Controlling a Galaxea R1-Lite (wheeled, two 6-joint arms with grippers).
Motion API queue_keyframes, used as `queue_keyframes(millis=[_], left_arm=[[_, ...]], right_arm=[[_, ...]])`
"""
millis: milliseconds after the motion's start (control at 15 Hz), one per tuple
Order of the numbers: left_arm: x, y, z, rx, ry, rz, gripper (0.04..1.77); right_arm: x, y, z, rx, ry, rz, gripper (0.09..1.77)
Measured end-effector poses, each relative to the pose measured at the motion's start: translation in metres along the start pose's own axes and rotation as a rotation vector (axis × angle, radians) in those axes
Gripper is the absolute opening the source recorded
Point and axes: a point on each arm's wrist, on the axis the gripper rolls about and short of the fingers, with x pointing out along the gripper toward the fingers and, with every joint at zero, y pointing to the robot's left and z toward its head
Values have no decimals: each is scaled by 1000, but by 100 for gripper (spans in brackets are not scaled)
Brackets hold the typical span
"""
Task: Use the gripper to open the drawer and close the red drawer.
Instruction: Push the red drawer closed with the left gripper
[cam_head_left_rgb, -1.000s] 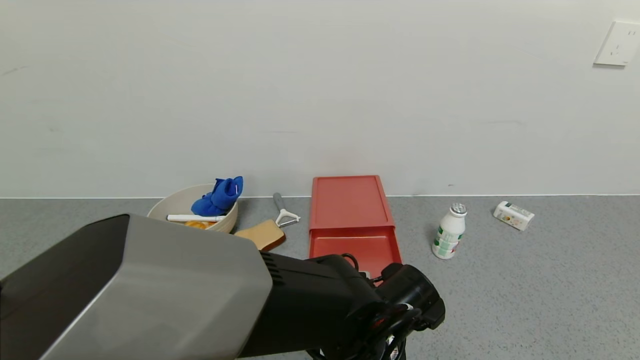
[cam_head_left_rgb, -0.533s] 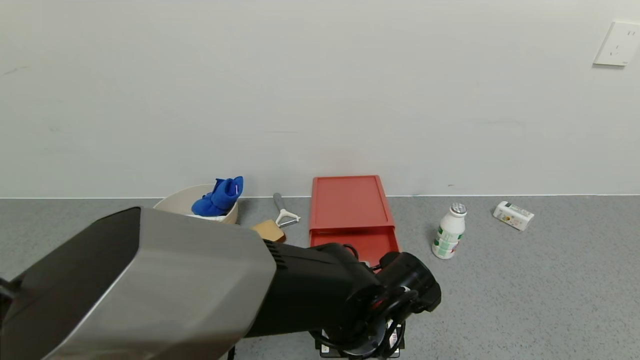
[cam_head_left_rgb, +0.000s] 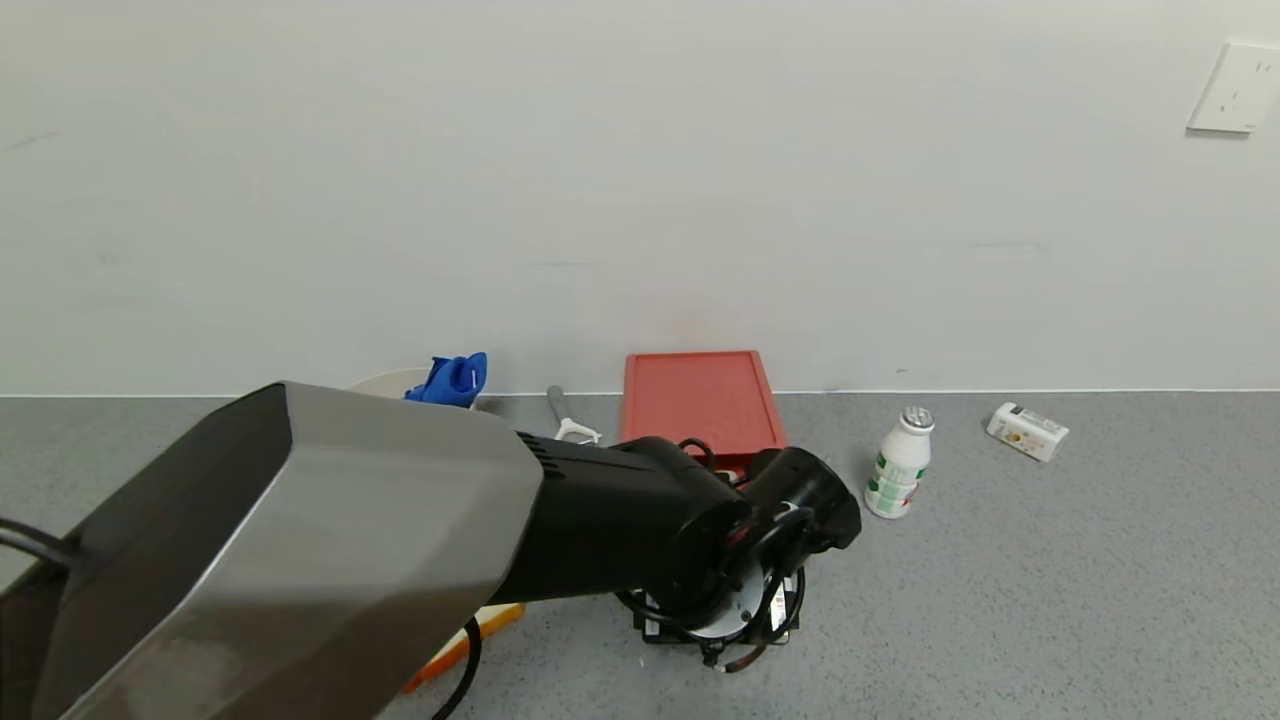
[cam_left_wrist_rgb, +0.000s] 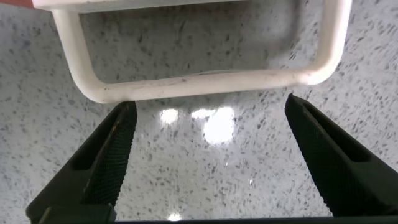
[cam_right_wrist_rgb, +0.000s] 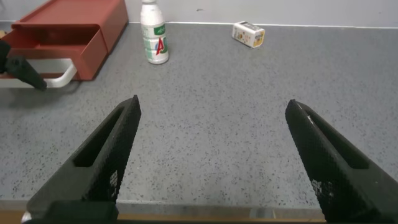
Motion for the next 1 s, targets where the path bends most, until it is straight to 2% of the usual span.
queue_keyframes(millis=[1000], left_arm=[[21,8,41,14,-64,21,172]], right_arm=[[0,0,0,0,0,0,171]])
